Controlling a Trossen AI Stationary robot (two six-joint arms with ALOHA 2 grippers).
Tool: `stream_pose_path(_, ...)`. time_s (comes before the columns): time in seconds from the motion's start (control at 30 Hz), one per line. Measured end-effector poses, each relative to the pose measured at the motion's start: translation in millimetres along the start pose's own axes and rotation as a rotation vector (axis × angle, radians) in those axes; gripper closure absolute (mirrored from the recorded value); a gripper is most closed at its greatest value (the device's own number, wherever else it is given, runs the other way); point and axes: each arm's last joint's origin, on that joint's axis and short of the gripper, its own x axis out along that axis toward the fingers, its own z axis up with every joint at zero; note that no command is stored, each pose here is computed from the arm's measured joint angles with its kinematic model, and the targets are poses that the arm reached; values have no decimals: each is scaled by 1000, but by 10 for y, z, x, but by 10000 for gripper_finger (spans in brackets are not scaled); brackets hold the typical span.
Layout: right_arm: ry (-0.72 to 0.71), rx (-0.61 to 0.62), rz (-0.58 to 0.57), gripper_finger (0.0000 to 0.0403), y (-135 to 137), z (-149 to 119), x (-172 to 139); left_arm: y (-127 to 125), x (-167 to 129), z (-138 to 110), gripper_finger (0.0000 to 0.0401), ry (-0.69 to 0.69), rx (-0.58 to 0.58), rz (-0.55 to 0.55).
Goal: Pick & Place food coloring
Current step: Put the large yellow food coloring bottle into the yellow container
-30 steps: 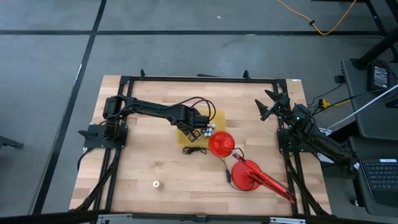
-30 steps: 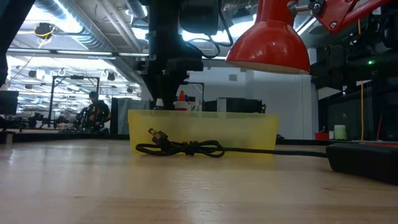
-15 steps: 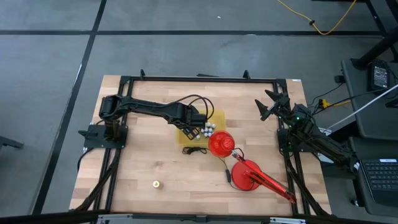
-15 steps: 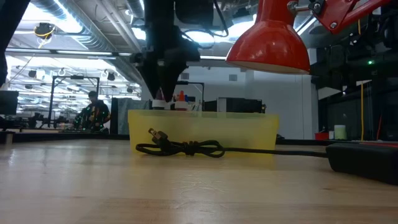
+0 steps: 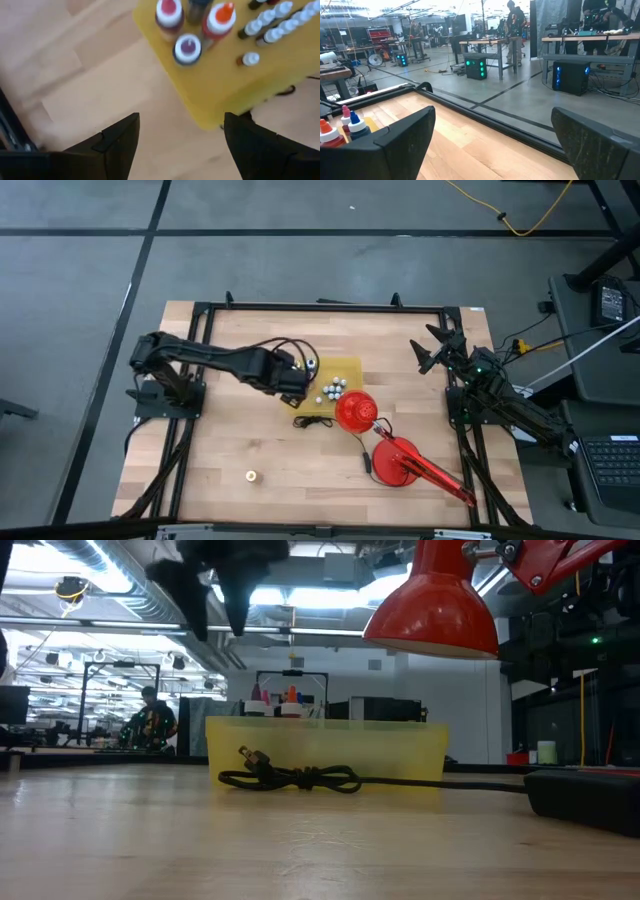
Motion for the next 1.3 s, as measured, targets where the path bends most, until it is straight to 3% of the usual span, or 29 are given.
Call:
stream_pose_path(0.4,0,0,0,4,0,0,0,-143,-213,-576,126,69,-178,-53)
stream_pose_path(0.73,0,0,0,4,0,0,0,-331,-200,-1152,127,160,-301,-15)
stream_pose_path(1.07,0,0,0,4,0,0,0,-503,-48,-1614,127,272,-330,69)
stream_pose_path(1.3,0,0,0,4,0,0,0,-614,14,-1847,127,330,-340,49)
